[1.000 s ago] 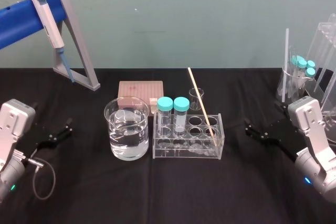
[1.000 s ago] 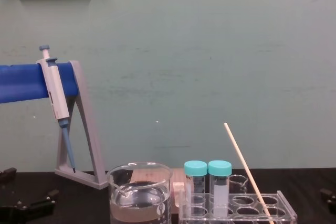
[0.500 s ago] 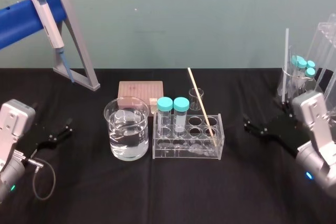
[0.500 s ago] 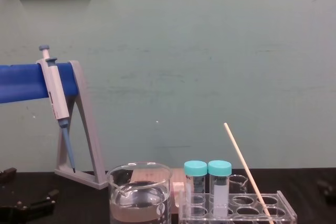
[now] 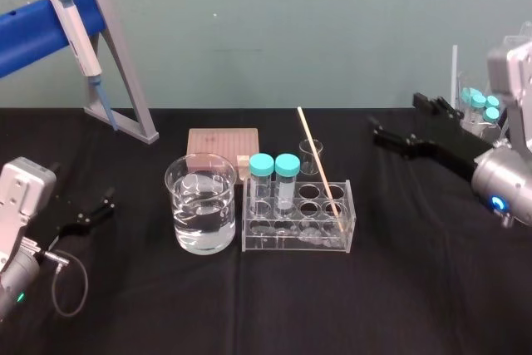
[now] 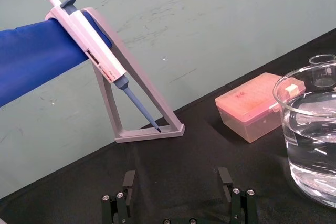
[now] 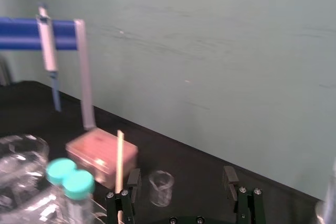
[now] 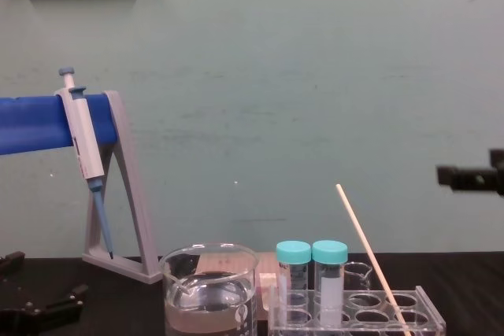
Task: Hold the thermometer with one hand and immerse one end into the beaker, then reinsert it into the test tube rack.
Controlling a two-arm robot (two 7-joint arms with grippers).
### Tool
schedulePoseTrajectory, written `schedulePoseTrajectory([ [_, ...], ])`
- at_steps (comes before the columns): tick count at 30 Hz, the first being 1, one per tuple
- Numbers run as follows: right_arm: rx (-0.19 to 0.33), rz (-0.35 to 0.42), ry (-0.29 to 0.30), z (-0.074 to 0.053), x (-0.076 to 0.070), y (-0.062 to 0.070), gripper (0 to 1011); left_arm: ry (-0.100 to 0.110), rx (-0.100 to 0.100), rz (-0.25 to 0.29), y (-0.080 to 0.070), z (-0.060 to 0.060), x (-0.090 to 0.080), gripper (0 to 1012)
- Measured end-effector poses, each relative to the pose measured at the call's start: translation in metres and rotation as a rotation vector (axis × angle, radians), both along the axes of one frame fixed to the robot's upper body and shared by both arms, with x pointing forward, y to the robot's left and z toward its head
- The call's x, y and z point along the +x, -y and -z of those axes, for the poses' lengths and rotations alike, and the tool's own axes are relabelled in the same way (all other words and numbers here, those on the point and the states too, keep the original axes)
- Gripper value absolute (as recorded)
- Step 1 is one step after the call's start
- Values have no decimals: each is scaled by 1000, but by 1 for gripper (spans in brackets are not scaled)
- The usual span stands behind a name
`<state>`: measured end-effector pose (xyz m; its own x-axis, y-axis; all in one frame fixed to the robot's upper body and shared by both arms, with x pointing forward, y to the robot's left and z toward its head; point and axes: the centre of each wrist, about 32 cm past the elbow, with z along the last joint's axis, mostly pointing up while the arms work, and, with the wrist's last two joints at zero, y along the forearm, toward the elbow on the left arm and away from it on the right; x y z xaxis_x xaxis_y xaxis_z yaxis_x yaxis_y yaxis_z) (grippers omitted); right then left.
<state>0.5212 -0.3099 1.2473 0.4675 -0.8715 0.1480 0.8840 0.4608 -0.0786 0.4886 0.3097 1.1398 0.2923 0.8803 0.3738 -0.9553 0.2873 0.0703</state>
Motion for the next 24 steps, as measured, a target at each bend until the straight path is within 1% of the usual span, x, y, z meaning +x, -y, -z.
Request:
schedulePoseTrajectory([
  [1, 7, -11, -10, -5, 1, -1, 1003, 0, 0, 0, 0, 0, 0, 1004],
  [2, 15, -31, -28, -12, 4, -4, 1003, 0, 0, 0, 0, 0, 0, 1004],
  [5, 16, -62, -59, -22, 7, -11, 1003, 0, 0, 0, 0, 0, 0, 1004],
  [6, 11, -79, -83, -28, 10, -17, 1003, 0, 0, 0, 0, 0, 0, 1004],
  [7, 7, -87, -96, -30, 11, -20, 1003, 0, 0, 0, 0, 0, 0, 1004],
  [8, 1, -101, -118, -35, 13, -26, 1003, 0, 0, 0, 0, 0, 0, 1004],
  [9, 1, -101, -118, -35, 13, -26, 1003, 0, 0, 0, 0, 0, 0, 1004],
  [10, -7, -118, -148, -39, 15, -33, 1003, 0, 0, 0, 0, 0, 0, 1004],
  [12, -14, -129, -169, -42, 17, -38, 1003, 0, 0, 0, 0, 0, 0, 1004],
  [13, -21, -141, -184, -44, 19, -43, 1003, 0, 0, 0, 0, 0, 0, 1004],
  [17, -41, -154, -207, -49, 25, -57, 1003, 0, 0, 0, 0, 0, 0, 1004],
  [21, -55, -145, -225, -51, 34, -68, 1003, 0, 0, 0, 0, 0, 0, 1004],
  [22, -55, -145, -225, -51, 34, -68, 1003, 0, 0, 0, 0, 0, 0, 1004],
  [24, -61, -134, -243, -51, 39, -73, 1003, 0, 0, 0, 0, 0, 0, 1004],
])
